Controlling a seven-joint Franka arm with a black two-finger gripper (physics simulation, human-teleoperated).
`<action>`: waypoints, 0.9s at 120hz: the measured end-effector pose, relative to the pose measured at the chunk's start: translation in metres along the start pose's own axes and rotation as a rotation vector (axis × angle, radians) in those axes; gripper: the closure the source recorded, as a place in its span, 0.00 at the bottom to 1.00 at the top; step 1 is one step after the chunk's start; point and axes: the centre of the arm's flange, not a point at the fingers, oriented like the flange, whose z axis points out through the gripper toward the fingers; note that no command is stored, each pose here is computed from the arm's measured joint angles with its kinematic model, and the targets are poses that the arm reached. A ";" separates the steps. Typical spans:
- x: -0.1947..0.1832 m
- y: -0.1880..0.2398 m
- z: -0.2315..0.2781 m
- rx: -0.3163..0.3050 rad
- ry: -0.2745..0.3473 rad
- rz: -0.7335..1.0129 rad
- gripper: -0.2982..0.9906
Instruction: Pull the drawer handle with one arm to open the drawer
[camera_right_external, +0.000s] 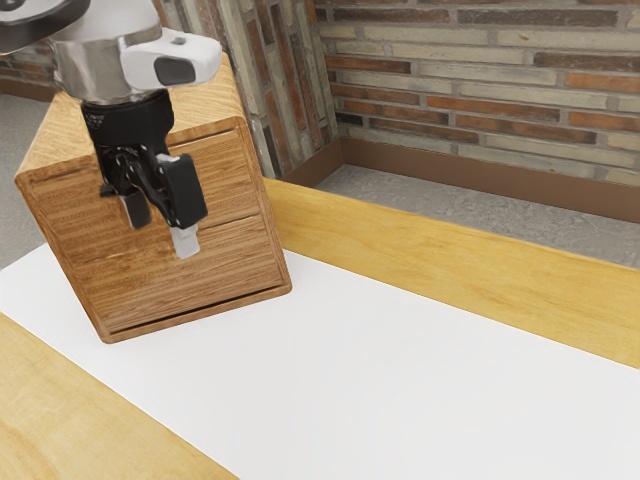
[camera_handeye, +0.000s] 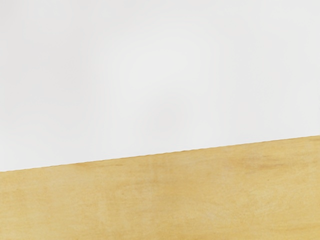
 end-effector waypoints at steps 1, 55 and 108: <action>0.002 0.000 -0.001 0.001 0.015 0.001 0.23; 0.012 -0.085 -0.038 -0.004 0.309 0.043 0.23; -0.030 -0.107 0.029 0.059 0.210 0.425 0.23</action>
